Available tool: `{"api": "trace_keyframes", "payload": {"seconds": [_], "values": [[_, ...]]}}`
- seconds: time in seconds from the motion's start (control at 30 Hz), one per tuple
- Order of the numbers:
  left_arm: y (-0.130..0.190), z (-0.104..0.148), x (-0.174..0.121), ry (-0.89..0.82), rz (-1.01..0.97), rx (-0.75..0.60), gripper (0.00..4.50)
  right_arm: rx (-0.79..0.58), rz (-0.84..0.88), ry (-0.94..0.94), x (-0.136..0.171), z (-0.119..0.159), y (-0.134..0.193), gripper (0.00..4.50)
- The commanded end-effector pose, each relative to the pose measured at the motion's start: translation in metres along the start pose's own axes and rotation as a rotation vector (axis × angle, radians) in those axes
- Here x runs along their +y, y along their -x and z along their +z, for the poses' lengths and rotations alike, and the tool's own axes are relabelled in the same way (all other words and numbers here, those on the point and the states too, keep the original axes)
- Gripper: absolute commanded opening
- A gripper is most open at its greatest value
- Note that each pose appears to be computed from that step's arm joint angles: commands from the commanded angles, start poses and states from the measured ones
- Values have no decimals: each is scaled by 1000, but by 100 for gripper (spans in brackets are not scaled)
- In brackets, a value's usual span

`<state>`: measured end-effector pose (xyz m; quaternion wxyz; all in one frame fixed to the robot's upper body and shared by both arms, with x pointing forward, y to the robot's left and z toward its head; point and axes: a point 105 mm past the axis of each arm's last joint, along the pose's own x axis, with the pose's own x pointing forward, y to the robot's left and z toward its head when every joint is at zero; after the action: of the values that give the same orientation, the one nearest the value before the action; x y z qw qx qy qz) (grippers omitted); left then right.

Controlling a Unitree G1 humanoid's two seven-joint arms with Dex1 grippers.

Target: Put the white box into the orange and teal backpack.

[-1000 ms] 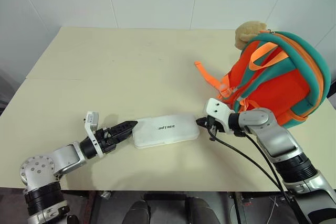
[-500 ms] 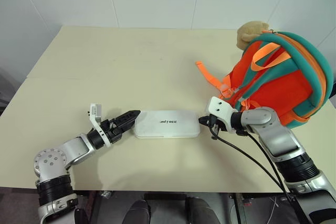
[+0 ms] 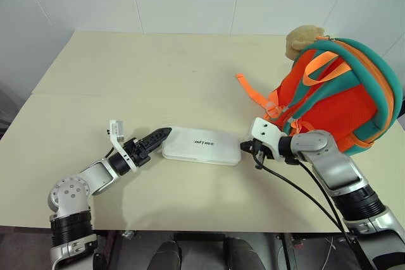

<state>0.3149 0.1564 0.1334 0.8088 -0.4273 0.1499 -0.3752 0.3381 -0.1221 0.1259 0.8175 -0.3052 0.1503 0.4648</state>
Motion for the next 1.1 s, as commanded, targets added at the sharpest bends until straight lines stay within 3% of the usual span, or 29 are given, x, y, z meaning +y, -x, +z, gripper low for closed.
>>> {"api": "trace_keyframes", "payload": {"seconds": [0.03, 0.4, 0.9, 1.1], "values": [[-18, -16, -16, 27, -123, 74, 450, -96, 36, 57, 8, 27, -1, 12], [-26, -19, -15, 86, -174, 82, 450, -98, 37, 56, 10, 27, 0, 12], [-34, -31, -5, 61, -145, 132, 2, -103, 37, 63, 12, 28, 1, 12], [-36, -35, 6, -37, -82, 148, 2, -105, 40, 64, 13, 28, 1, 12]]}}
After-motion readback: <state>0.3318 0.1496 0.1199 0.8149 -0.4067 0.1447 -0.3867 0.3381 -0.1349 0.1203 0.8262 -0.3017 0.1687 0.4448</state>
